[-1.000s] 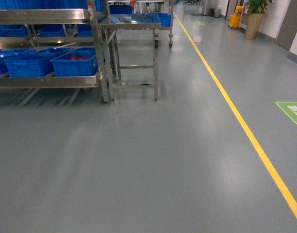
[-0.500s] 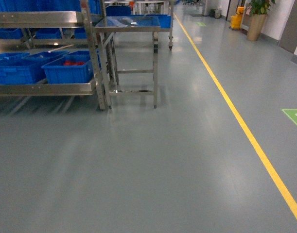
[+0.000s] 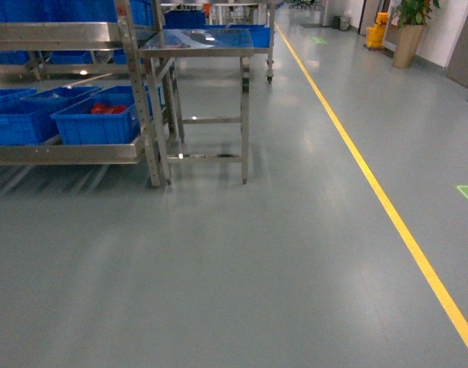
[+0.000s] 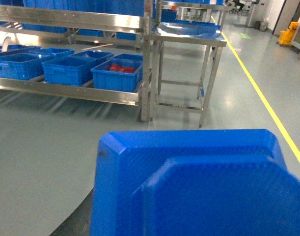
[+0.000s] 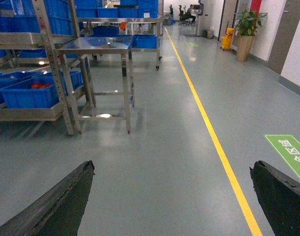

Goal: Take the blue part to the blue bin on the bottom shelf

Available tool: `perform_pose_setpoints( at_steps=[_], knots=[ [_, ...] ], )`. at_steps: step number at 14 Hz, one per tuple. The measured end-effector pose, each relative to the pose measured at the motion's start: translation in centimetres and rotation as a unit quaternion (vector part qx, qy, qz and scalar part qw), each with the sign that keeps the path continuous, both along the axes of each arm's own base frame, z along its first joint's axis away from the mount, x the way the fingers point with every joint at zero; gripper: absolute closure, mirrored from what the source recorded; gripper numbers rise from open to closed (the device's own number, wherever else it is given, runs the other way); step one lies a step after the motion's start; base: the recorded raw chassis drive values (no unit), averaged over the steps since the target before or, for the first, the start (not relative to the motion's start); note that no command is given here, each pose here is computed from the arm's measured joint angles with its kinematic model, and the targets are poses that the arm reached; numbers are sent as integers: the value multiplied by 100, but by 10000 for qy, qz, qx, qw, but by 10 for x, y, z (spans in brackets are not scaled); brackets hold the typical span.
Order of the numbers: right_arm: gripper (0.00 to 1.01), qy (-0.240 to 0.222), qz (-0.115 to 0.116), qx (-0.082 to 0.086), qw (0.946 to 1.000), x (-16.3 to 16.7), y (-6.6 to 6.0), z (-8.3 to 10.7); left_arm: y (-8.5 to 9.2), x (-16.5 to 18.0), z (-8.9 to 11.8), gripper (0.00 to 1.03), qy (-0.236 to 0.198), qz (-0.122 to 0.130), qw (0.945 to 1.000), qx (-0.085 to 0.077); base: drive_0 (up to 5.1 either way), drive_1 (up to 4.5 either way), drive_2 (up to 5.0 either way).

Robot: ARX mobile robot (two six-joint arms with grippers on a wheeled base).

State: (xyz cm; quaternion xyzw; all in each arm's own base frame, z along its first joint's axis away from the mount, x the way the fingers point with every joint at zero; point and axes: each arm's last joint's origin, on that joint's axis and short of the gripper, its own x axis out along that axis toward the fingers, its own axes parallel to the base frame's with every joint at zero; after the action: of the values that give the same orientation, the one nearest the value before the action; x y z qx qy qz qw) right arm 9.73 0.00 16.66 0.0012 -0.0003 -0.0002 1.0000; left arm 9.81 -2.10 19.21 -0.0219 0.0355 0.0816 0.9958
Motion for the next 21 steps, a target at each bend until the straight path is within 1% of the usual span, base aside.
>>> perform_pose_setpoints(
  at_steps=[21],
  knots=[
    [3, -32, -2, 0, 10000, 0, 0, 1, 0, 0, 0, 60, -20, -2, 10000, -7, -5, 398, -408]
  ],
)
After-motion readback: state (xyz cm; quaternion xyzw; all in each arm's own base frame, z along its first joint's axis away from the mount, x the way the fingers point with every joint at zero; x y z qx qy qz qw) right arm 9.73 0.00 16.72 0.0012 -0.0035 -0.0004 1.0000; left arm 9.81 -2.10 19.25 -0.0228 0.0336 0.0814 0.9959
